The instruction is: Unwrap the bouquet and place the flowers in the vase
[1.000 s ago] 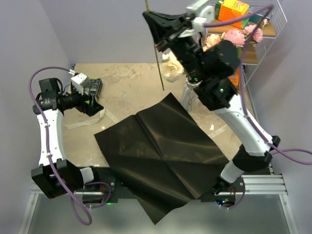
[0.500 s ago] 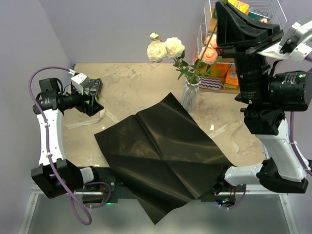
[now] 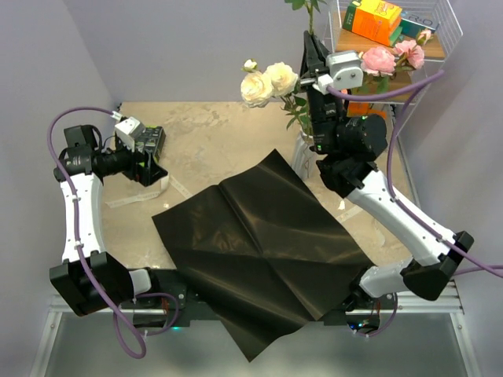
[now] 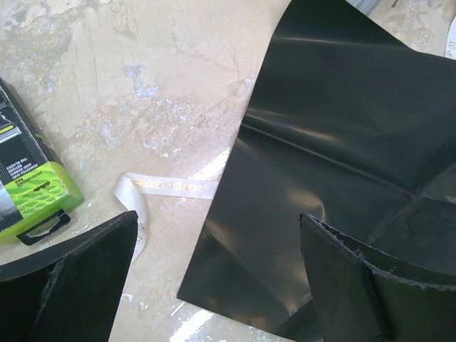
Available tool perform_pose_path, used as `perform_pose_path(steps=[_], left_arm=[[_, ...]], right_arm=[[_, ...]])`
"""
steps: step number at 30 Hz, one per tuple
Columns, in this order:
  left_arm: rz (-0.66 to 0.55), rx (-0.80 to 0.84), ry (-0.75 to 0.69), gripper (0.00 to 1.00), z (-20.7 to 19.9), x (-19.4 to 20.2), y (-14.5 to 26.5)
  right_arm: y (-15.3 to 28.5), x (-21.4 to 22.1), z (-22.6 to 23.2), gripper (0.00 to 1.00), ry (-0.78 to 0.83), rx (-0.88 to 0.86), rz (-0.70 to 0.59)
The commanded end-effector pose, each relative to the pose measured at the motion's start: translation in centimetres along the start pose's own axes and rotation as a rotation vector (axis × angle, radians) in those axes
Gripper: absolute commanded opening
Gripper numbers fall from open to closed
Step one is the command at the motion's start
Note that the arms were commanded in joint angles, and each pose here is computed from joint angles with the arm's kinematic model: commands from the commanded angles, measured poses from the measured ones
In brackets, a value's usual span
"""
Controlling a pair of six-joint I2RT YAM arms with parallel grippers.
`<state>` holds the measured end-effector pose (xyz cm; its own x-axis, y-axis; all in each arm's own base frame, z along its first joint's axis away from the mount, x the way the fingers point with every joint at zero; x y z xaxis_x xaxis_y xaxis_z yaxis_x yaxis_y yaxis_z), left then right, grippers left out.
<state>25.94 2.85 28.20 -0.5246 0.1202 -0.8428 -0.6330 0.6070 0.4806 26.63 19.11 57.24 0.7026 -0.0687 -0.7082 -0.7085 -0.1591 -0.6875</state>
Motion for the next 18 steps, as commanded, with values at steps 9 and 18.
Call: perform_pose_path(steps=[9, 18], left_arm=[[-0.039, 0.003, -0.024, 0.99, 0.9, -0.9, -0.3], [-0.029, -0.008, -0.024, 0.99, 1.5, -0.9, -0.6]], right_arm=[[-0.6, 2.1, -4.8, 0.0, -0.034, 0.27, -0.155], [-0.2, 6.0, -5.1, 0.0, 0.008, 0.368, -0.165]])
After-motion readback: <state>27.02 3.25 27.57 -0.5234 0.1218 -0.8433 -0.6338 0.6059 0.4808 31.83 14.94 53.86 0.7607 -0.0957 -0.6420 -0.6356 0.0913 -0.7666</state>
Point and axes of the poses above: each gripper's point midway between its finger pads, its own y axis back along the fingers, its own z axis along the line the jaws close on, x = y × z, the point moved 8 cm from there along y, back along the fingers, and after that the axes turned 5 degrees about y, right-handed, at the moved point
